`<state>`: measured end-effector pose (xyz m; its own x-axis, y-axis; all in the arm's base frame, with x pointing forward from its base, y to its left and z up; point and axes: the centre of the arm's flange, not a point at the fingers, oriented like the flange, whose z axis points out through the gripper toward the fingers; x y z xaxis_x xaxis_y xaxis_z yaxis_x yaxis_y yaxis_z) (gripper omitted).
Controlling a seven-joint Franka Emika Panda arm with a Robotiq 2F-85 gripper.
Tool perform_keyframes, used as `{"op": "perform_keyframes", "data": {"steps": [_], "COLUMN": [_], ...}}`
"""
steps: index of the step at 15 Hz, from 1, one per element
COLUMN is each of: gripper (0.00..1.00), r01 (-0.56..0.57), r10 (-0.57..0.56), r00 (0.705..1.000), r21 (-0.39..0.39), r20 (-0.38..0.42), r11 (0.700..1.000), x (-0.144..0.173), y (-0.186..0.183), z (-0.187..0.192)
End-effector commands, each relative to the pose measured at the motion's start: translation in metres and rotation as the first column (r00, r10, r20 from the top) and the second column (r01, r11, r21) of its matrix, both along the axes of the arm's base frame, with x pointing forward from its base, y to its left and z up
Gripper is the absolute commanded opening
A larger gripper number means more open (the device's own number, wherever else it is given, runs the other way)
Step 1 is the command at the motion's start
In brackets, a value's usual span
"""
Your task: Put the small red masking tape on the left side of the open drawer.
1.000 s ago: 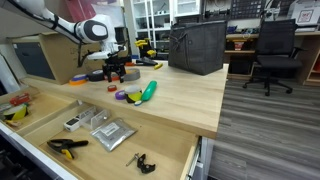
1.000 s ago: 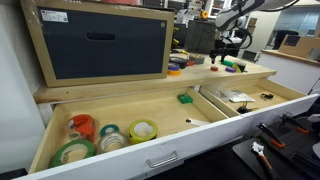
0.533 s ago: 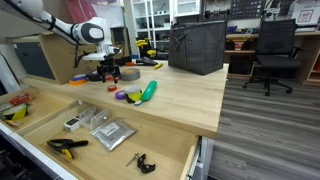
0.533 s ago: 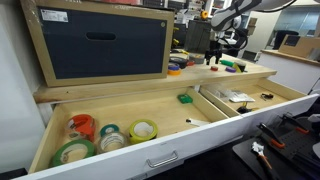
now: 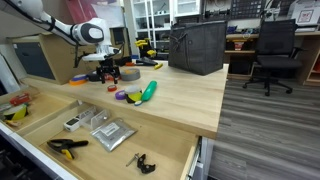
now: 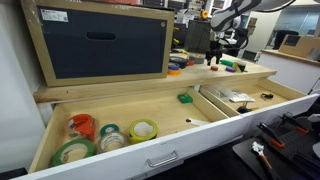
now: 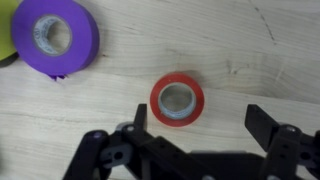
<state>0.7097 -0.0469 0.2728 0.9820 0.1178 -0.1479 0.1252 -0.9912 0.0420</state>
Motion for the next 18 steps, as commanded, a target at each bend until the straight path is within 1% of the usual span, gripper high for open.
{"op": "perform_keyframes", "data": {"steps": [1,3,8,9,10,12,13,15,16,18], "gripper": [1.00,1.00,1.00,0.94,0.74,0.59,0.49,0.36,0.31,0.31], "r01": [-0.014,-0.018,-0.049,-0.057,-0.067,-0.092,-0.098,-0.108,-0.113,-0.123], "r10": [0.013,0.018,0.049,0.056,0.066,0.093,0.102,0.115,0.120,0.130], "r00": [1.000,0.999,0.998,0.998,0.998,0.995,0.994,0.992,0.991,0.989], "r21": [-0.015,-0.016,-0.014,-0.030,-0.044,-0.080,-0.092,-0.108,-0.115,-0.109], "r20": [-0.028,-0.028,-0.040,-0.023,-0.012,0.020,0.034,0.055,0.060,0.065], "r11": [1.000,1.000,0.999,0.998,0.997,0.993,0.991,0.988,0.987,0.986], "x": [-0.009,-0.011,-0.019,-0.019,-0.019,-0.015,-0.013,-0.011,-0.012,-0.013], "y": [-0.019,-0.022,-0.009,-0.008,-0.007,-0.008,-0.009,-0.011,-0.011,-0.006], "z": [0.003,-0.005,-0.023,-0.023,-0.023,-0.017,-0.014,-0.010,-0.009,-0.005]}}
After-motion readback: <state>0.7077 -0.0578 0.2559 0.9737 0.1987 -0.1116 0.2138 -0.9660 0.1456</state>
